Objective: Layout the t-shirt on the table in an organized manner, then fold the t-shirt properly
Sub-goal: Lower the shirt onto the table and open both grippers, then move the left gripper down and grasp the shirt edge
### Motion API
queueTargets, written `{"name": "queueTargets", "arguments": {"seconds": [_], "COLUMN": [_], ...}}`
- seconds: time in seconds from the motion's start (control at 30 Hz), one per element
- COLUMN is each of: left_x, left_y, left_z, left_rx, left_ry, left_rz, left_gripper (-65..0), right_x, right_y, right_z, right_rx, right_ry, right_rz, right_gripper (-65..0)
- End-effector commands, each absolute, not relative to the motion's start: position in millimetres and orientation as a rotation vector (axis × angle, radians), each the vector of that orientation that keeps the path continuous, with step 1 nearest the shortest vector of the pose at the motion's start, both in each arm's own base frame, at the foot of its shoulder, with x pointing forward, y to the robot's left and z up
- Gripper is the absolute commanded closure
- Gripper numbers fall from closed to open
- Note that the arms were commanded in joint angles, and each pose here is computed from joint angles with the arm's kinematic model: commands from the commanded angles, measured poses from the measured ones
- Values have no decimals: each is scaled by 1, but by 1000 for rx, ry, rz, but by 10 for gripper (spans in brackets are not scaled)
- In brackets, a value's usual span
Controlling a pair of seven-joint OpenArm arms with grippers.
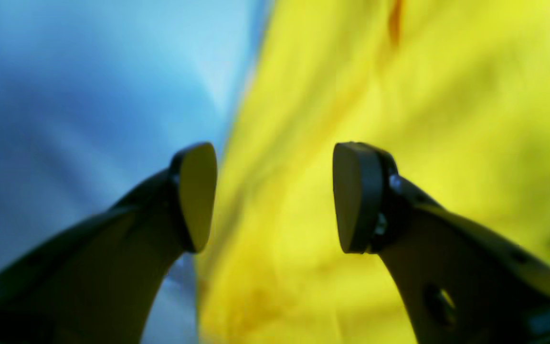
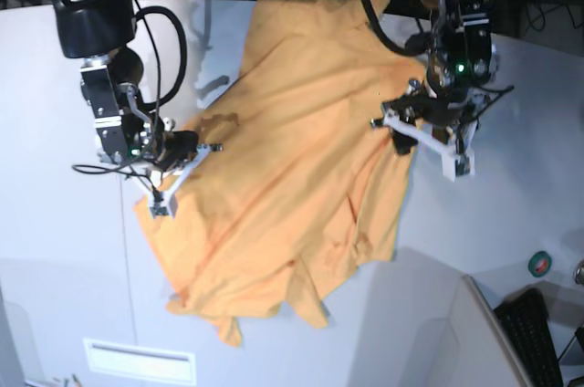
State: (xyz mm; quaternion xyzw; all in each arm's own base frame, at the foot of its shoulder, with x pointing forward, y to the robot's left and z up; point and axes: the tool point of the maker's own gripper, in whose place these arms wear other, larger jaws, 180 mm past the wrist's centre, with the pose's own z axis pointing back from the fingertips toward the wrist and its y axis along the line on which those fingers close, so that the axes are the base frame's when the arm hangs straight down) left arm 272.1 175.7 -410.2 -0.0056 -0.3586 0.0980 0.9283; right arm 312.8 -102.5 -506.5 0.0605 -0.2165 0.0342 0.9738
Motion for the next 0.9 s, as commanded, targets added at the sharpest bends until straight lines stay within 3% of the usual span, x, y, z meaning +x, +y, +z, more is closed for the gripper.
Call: {"name": "queueTargets", "arguments": {"seconds": [0.0, 0.37, 0.63, 0.87], "left_x": [295, 404, 418, 419], "left_y": [164, 116, 115, 115], "left_z": [-402, -405, -426, -428], "left_rx": [-24, 219, 271, 268], "left_ry": [-779, -689, -588, -585], "left_rz": [166, -139, -200, -203], "left_gripper": [-367, -365, -364, -364], "right_x": [307, 305, 306, 306], "right_y": [-123, -126, -126, -127], "right_z": [-510, -511, -511, -511], "right_rx": [54, 48, 48, 48], "right_ry": [-393, -387, -390, -390], "right_rz": [69, 69, 69, 68], "right_gripper": [0, 0, 0, 0]}}
